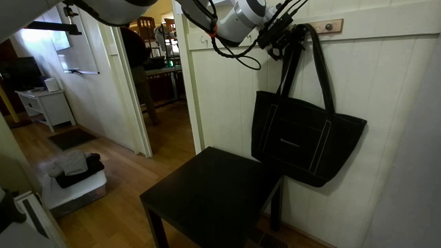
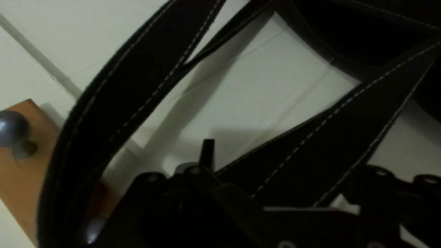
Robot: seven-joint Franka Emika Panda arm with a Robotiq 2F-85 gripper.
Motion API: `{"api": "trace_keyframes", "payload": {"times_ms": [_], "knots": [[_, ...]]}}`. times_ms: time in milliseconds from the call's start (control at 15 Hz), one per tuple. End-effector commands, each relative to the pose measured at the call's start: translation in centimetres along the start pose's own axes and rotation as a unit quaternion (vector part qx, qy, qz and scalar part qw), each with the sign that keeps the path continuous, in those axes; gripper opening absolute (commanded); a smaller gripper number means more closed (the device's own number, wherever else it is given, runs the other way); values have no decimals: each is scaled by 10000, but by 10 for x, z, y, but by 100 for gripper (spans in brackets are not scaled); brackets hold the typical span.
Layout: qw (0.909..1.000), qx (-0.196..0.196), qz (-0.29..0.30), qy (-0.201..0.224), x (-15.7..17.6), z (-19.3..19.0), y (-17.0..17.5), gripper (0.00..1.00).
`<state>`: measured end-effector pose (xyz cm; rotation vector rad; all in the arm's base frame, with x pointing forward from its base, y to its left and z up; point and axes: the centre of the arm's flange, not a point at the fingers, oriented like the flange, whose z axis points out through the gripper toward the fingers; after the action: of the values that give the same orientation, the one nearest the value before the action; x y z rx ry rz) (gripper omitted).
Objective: Move the black bag to the next hook on the right
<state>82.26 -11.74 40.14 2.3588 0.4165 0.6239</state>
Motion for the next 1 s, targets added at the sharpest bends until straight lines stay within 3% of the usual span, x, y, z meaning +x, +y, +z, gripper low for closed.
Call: {"api": "trace_keyframes", "payload": {"times_ms": [0,600,933], "knots": [[9997,3,233,-34,4,2,0,100],[9945,-130,985,-335,-21,-5,0,100],[9933,86,1119,-291,-27,-2,-4,100]]}}
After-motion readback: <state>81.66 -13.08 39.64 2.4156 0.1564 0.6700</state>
